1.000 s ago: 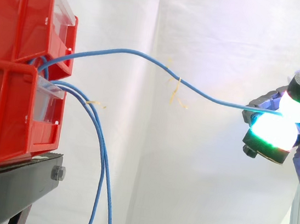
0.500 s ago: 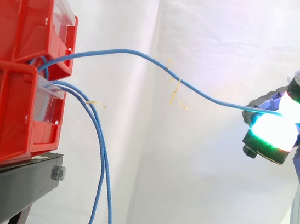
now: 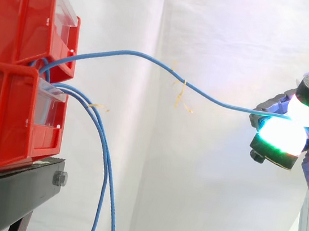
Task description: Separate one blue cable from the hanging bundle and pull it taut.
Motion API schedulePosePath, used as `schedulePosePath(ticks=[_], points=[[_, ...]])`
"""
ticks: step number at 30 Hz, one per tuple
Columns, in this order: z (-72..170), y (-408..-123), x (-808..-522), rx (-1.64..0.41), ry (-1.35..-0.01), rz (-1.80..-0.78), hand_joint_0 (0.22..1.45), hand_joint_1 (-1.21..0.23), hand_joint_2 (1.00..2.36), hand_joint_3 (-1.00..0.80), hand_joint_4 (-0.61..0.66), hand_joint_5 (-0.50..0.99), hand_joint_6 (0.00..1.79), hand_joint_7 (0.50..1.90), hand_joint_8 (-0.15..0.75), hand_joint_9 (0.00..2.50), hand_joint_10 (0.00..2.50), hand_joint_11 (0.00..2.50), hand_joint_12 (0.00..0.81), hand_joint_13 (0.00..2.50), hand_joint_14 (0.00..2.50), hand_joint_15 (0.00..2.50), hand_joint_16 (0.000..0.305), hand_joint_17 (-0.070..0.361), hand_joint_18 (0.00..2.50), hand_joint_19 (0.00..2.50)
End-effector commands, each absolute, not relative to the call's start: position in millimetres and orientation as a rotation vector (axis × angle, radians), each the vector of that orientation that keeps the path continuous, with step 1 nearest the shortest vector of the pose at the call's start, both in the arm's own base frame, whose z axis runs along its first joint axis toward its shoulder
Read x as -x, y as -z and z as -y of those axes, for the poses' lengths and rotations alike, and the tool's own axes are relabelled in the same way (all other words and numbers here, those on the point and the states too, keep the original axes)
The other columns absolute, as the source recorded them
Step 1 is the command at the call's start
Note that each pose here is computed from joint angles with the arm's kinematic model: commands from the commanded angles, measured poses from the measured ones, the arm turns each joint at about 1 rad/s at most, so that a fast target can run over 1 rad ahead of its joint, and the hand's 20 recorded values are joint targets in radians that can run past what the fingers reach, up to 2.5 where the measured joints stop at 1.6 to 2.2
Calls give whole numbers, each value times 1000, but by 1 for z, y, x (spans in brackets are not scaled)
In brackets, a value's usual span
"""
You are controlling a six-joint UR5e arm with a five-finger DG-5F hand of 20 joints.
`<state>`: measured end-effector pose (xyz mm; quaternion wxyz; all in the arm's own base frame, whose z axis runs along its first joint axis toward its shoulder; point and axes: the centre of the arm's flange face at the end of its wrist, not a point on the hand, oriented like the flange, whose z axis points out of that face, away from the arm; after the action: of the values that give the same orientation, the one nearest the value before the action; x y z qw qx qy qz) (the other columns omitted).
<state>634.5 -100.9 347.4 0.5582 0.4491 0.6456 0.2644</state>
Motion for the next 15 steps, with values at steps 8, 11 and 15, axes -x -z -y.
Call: schedulePosePath(ticks=[8, 11, 15], points=[[101, -347, -634, -1059, -624, -1523, 759, -775, 1018, -213, -23, 148, 505, 1272, 51, 1914, 18, 374, 177, 1323, 17, 385, 42, 95, 908, 593], [101, -347, -634, -1059, -624, -1523, 759, -775, 1017, -212, -15, 148, 505, 1279, 51, 1912, 20, 374, 173, 1323, 15, 388, 42, 95, 909, 585], [101, -347, -634, -1059, -624, -1523, 759, -775, 1017, -213, -21, 148, 505, 1278, 52, 1910, 17, 366, 172, 1322, 16, 388, 42, 95, 908, 593]])
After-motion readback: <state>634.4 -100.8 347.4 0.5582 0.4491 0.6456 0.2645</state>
